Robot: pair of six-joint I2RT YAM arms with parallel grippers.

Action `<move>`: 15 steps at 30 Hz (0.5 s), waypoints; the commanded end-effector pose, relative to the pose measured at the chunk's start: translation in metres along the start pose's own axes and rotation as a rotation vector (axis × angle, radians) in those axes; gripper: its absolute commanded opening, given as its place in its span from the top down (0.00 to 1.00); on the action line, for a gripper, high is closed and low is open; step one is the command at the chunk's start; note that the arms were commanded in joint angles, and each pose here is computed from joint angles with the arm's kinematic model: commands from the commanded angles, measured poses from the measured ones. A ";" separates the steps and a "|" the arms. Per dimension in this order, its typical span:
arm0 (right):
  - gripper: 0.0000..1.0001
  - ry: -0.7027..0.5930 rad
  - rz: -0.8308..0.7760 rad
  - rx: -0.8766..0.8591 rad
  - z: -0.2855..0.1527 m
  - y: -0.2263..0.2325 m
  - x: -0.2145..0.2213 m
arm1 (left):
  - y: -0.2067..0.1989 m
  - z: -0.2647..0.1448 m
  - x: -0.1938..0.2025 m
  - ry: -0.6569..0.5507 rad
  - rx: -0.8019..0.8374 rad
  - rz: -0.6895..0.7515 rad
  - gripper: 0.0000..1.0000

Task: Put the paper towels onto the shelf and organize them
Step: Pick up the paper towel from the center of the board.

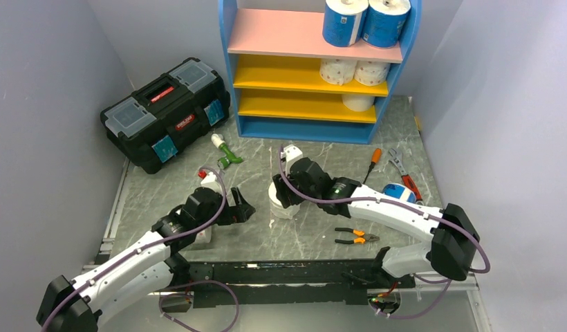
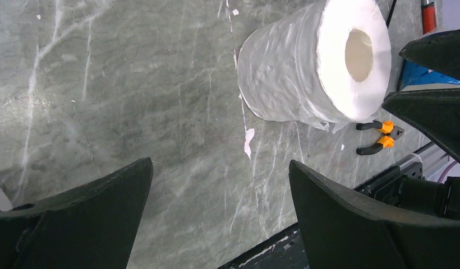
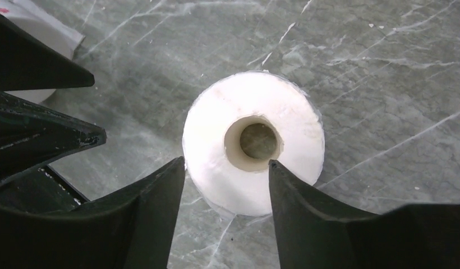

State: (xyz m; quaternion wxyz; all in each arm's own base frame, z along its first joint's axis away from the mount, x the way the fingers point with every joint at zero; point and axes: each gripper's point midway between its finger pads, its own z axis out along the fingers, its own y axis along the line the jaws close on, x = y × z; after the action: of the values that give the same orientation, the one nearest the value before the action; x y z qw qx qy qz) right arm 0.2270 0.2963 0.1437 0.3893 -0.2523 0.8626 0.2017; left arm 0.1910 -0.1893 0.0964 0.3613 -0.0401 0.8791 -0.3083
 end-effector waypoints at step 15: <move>0.48 0.087 -0.286 -0.056 0.013 0.023 -0.005 | 0.002 -0.002 -0.001 -0.021 -0.002 -0.021 0.02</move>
State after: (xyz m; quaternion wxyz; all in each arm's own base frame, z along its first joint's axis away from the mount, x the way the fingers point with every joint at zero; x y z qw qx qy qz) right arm 0.2166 0.3182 0.1318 0.3573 -0.3700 0.8409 0.1684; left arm 0.1868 -0.1845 0.0932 0.3600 -0.0473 0.8801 -0.3061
